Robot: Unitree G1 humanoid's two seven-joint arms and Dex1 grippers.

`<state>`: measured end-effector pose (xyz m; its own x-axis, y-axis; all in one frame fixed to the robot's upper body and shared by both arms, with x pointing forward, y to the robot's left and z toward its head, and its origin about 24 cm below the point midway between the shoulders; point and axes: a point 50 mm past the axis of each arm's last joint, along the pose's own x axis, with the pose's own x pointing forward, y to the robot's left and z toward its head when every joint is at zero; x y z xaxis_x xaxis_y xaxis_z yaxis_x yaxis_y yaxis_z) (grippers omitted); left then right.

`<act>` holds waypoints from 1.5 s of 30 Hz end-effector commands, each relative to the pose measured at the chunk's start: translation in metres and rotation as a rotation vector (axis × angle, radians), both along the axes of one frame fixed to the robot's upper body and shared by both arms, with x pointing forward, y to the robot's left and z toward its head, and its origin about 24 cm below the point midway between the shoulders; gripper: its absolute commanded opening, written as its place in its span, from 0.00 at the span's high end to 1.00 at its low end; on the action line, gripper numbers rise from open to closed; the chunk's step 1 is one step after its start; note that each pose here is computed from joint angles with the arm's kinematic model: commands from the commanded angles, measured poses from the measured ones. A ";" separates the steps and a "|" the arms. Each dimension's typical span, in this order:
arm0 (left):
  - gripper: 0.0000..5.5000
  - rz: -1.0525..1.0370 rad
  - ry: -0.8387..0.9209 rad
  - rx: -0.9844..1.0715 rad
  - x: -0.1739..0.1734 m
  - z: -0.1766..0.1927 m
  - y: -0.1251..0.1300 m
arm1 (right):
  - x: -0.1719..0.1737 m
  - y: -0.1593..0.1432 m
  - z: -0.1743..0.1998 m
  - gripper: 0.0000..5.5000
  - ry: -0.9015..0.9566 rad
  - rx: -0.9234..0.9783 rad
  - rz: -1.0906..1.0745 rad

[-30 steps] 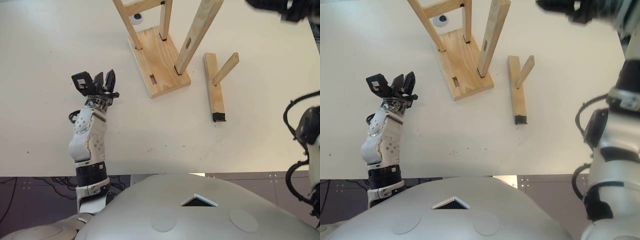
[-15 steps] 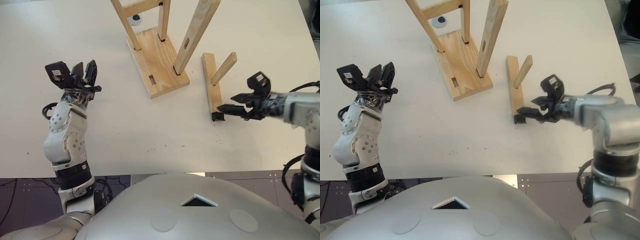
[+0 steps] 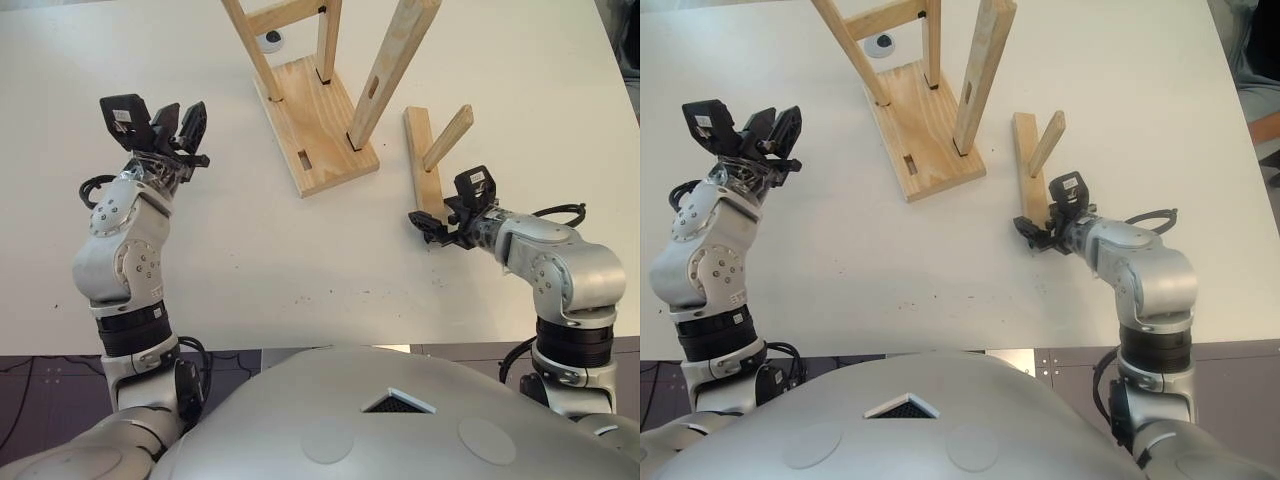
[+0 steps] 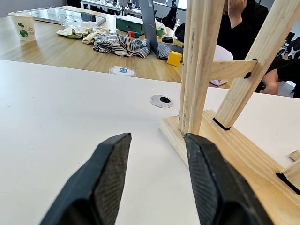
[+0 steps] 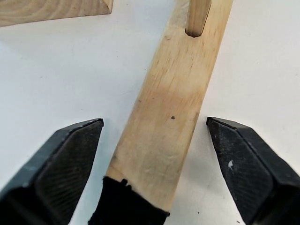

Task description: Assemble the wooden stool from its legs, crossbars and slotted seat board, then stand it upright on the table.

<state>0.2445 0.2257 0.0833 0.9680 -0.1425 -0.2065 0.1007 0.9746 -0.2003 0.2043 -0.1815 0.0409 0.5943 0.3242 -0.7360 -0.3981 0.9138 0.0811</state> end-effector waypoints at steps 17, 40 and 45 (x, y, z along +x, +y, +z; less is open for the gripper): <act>0.62 -0.012 -0.316 -0.300 0.020 0.044 -0.010 | 0.052 -0.038 0.009 0.63 -0.316 0.009 -0.074; 0.41 -0.809 -0.564 -0.800 0.029 0.120 -0.095 | 0.112 -0.007 0.216 0.63 -0.387 0.575 0.906; 0.41 -0.896 -0.556 -0.837 0.021 0.120 -0.099 | 0.105 -0.005 0.214 0.63 -0.324 0.624 0.971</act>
